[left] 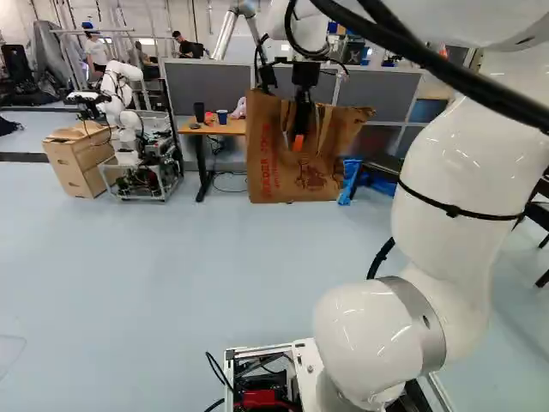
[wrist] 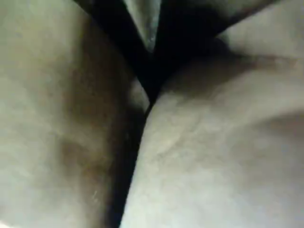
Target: Pick up the bag on the ground and place it on the table
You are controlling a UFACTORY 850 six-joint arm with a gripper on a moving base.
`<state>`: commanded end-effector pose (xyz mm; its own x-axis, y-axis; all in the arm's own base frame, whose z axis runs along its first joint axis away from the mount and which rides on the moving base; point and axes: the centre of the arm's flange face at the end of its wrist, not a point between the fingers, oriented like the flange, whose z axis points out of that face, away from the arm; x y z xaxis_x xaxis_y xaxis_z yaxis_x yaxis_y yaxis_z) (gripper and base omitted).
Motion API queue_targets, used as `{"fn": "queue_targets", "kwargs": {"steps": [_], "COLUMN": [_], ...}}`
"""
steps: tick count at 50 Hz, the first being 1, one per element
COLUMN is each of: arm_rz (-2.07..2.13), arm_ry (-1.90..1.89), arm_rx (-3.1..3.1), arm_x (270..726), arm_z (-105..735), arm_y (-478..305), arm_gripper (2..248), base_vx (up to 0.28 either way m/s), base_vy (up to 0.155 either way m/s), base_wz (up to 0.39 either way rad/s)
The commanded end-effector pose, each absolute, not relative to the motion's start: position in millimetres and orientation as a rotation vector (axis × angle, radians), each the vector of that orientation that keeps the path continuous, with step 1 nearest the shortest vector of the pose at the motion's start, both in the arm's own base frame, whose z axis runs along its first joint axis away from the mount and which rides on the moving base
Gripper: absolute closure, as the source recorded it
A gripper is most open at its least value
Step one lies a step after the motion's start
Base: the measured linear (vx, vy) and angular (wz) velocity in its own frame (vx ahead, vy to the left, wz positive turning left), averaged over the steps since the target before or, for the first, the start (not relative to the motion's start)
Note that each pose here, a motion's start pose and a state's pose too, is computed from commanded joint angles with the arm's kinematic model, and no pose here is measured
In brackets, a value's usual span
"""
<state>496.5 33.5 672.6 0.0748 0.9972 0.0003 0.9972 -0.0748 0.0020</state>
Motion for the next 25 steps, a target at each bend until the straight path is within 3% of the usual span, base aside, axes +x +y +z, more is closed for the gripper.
{"fn": "queue_targets", "kwargs": {"steps": [25], "arm_rz": [0.002], "arm_ry": [2.136], "arm_rx": [2.302], "arm_x": [496.5], "arm_z": [672.6], "arm_y": [33.5], "arm_gripper": [232], "base_vx": [0.144], "base_vy": [0.001], "base_wz": [-0.009]}}
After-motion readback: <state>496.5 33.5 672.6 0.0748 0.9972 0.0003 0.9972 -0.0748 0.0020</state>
